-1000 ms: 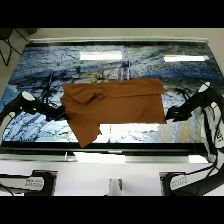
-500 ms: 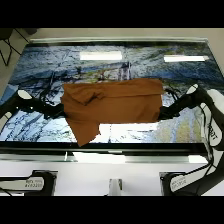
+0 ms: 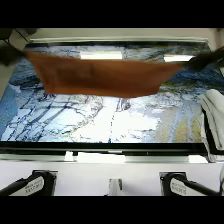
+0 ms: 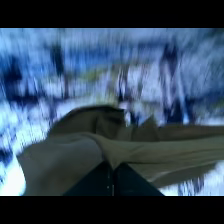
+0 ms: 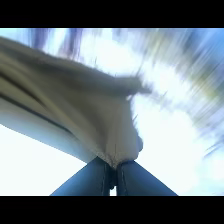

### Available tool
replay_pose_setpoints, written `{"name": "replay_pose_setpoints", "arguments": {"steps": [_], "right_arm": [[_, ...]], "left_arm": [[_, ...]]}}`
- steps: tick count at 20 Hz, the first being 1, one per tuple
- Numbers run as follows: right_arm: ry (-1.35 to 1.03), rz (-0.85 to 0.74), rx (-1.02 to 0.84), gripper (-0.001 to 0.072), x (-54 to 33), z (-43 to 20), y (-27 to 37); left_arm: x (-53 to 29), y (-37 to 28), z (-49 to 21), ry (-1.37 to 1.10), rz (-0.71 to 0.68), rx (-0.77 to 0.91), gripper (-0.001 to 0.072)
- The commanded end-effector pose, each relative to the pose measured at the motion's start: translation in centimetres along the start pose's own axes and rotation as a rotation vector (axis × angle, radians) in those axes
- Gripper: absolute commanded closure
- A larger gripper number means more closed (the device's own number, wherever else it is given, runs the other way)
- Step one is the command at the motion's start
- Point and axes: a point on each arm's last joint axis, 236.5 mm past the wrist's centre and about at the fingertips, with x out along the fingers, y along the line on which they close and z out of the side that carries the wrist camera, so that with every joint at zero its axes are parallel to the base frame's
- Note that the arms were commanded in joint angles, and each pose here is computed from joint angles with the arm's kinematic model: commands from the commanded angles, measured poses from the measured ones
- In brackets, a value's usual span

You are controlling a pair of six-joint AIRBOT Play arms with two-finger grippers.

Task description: Fold the shirts.

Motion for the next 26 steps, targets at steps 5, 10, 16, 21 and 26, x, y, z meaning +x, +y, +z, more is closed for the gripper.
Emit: {"name": "replay_pose_setpoints", "arguments": {"steps": [5, 10, 16, 21, 26], "right_arm": [[-0.583, -0.577, -0.232, 0.0688, -34.8, 9.3, 2.8], [-0.445, -0.618, -0.223, 0.0687, -34.6, 6.1, 1.9], [-0.29, -0.522, -0.185, 0.0687, -28.8, 4.7, 0.4], [0.192, -0.184, -0.092, 0.0688, -10.8, -2.4, -1.7], [0.521, 0.059, -0.02, 0.0688, 8.6, -10.8, -2.2]], "left_arm": [[-29.4, -14.1, 12.5, -0.731, 0.08, 0.289, 0.0673], [-27.6, -12.2, 9.7, -0.618, 0.132, 0.254, 0.0675], [-20.3, -8.1, 8.3, -0.405, 0.145, 0.209, 0.0675], [-4.0, 1.1, -0.5, 0.126, 0.127, 0.067, 0.0674], [10.5, 7.1, -15.3, 0.567, 0.067, -0.129, 0.0673]]}}
